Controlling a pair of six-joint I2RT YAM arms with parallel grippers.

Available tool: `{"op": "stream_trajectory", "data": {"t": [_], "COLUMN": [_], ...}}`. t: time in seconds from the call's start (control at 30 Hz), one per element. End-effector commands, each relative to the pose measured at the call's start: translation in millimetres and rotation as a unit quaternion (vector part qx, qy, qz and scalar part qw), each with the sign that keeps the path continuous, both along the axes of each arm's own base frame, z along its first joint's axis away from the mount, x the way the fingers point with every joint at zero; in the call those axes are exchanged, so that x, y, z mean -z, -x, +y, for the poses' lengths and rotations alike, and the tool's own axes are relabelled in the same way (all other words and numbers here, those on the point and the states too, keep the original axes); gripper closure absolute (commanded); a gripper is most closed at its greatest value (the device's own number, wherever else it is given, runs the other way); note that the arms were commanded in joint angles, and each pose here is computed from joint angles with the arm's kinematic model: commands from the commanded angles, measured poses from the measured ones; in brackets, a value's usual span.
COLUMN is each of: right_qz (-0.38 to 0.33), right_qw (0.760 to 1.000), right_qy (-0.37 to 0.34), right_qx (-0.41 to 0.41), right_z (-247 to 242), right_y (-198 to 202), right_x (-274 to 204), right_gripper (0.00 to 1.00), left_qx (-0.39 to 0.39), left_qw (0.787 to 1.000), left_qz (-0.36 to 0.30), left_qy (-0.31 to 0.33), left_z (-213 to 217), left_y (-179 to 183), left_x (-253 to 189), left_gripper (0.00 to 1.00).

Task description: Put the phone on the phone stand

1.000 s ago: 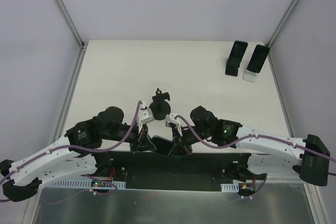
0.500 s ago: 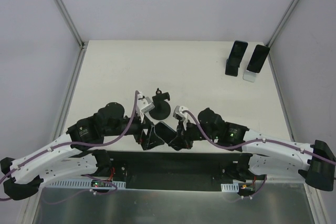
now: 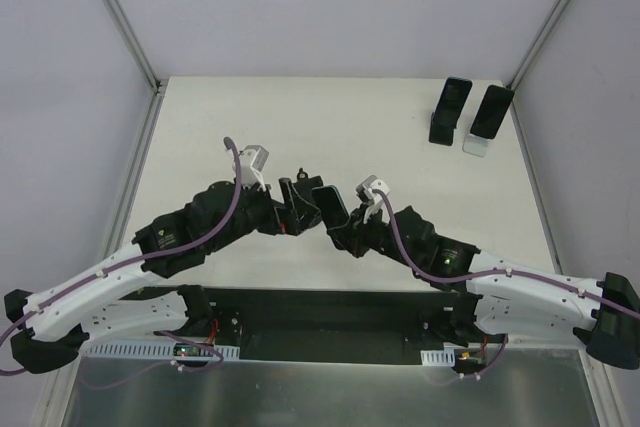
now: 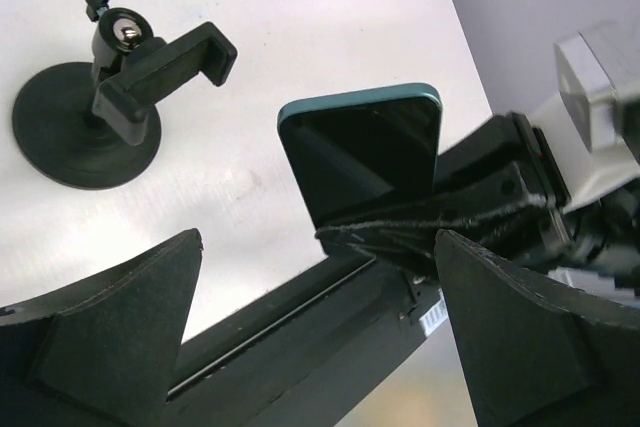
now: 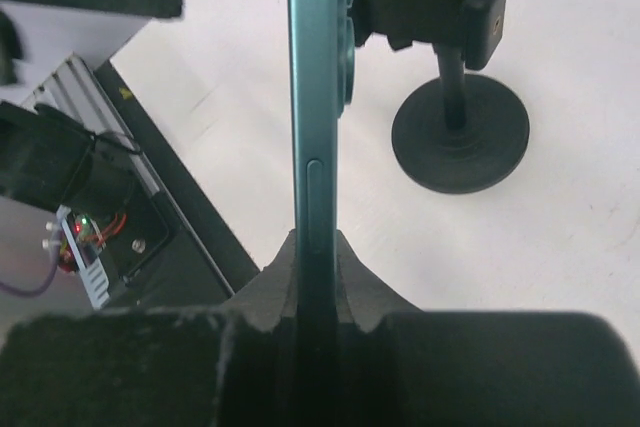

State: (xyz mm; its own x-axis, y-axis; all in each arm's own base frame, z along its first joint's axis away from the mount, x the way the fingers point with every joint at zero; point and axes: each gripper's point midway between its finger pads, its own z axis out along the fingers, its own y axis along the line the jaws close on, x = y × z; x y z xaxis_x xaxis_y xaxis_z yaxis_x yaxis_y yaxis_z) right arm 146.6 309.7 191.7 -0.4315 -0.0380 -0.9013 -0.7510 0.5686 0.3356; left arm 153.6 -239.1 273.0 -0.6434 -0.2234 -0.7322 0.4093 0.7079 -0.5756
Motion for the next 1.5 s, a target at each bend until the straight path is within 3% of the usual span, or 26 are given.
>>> {"op": "stream_trajectory", "data": {"t": [0.0, 0.2, 0.67, 0.83, 1.03, 1.1, 1.17, 1.27, 1.33, 1.47], "right_qz": [-0.042, -0.055, -0.066, -0.064, -0.058, -0.058, -0.058, -0.056, -0.053, -0.049], "right_qw": [0.994, 0.992, 0.991, 0.991, 0.99, 0.989, 0.989, 0.99, 0.989, 0.989], "right_qy": [-0.088, -0.089, -0.093, -0.097, -0.112, -0.116, -0.116, -0.116, -0.117, -0.123], "right_qx": [0.046, 0.065, 0.071, 0.07, 0.065, 0.067, 0.069, 0.066, 0.066, 0.064], "right_z": [10, 6, 0, -2, -2, -3, -4, -2, -1, -1], "right_y": [-19, -23, -23, -21, -18, -19, -18, -18, -18, -16], "right_x": [-52, -52, -55, -55, -59, -61, -61, -61, -63, -66], "right_gripper": [0.99, 0.99, 0.99, 0.99, 0.99, 0.99, 0.99, 0.99, 0.99, 0.99], "left_qx": [-0.048, -0.041, -0.011, -0.057, -0.078, -0.077, -0.076, -0.068, -0.052, -0.039], "left_qw": [0.997, 0.996, 0.994, 0.988, 0.986, 0.987, 0.987, 0.989, 0.991, 0.993], "left_qz": [0.024, 0.067, 0.074, 0.096, 0.095, 0.093, 0.089, 0.081, 0.073, 0.057], "left_qy": [0.052, 0.044, 0.084, 0.106, 0.11, 0.108, 0.108, 0.106, 0.103, 0.098], "left_z": [-20, -47, -91, -86, -85, -85, -85, -86, -89, -91], "left_y": [-19, -25, -35, -43, -51, -51, -51, -51, -48, -49], "left_x": [-23, -12, -17, -8, -7, -6, -8, -10, -11, -12], "left_gripper": [0.02, 0.01, 0.01, 0.01, 0.18, 0.28, 0.3, 0.28, 0.2, 0.2]}}
